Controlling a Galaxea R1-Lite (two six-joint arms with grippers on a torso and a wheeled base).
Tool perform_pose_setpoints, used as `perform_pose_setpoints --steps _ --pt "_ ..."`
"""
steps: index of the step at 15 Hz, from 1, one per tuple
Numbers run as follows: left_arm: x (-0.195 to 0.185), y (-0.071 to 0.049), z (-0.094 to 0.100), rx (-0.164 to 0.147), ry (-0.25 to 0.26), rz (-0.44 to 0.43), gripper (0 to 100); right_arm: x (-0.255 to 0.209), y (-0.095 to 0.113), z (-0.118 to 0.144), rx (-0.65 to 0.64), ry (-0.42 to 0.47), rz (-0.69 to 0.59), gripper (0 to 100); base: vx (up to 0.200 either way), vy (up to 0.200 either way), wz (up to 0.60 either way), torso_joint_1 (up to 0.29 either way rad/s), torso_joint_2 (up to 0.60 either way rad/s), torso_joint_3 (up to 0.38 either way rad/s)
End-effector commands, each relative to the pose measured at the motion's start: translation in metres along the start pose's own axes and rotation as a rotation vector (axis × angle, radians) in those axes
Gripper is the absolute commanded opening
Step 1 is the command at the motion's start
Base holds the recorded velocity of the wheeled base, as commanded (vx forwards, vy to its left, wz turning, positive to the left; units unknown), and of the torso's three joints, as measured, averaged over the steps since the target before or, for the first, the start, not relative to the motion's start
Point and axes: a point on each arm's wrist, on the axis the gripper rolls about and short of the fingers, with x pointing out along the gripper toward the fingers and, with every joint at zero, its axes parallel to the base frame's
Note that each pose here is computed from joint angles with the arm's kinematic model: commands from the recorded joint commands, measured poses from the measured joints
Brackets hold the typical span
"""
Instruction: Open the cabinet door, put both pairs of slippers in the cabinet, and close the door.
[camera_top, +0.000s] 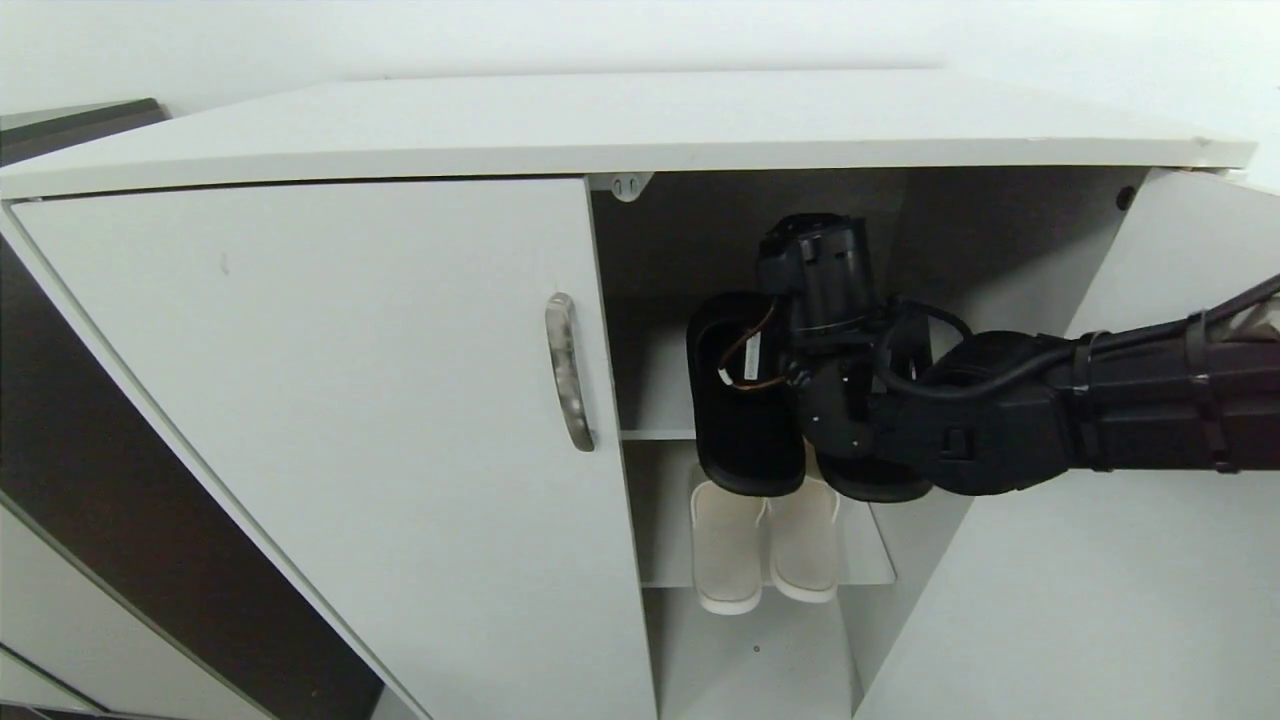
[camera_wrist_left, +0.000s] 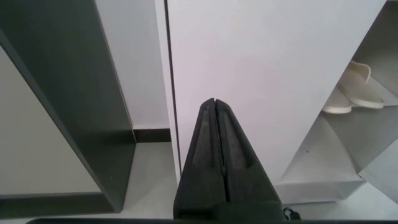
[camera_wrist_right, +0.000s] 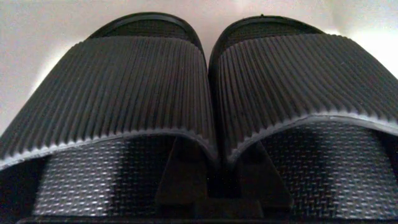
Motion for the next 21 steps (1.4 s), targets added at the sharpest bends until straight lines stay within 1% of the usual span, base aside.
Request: perform_pose_setpoints --steps 1,6,9,11,17,18,21 --pt "0.000 0.000 0.000 -0.001 -0.001 0.001 0 0.018 0.006 -0.004 -0.016 -0.004 -0.017 0 0.000 0.000 0.00 0.000 0.00 0.000" --pt "0.000 0.000 0.000 -0.002 -0.001 0.001 0 0.049 0.007 0.001 -0.003 -0.032 -0.033 0 0.000 0.000 0.00 0.000 0.00 0.000" --pt "0.000 0.000 0.000 -0.002 -0.001 0.001 0 0.048 0.007 0.003 -0.025 -0.013 -0.035 0 0.000 0.000 0.00 0.000 0.00 0.000" --pt "0.000 0.000 0.000 -0.002 -0.001 0.001 0 0.047 0.007 0.009 -0.035 0.003 -0.026 0 0.000 0.000 0.00 0.000 0.00 0.000" --pt "0.000 0.000 0.000 -0.002 -0.001 0.001 0 0.049 0.009 0.007 -0.043 0.012 -0.027 0 0.000 0.000 0.00 0.000 0.00 0.000" --pt "0.000 0.000 0.000 -0.002 0.001 0.001 0 0.048 0.009 0.007 -0.045 0.013 -0.025 100 0.000 0.000 0.00 0.000 0.00 0.000" --pt "0.000 0.000 0.000 -0.002 -0.001 0.002 0 0.048 0.010 0.002 -0.054 0.025 -0.025 100 0.000 0.000 0.00 0.000 0.00 0.000"
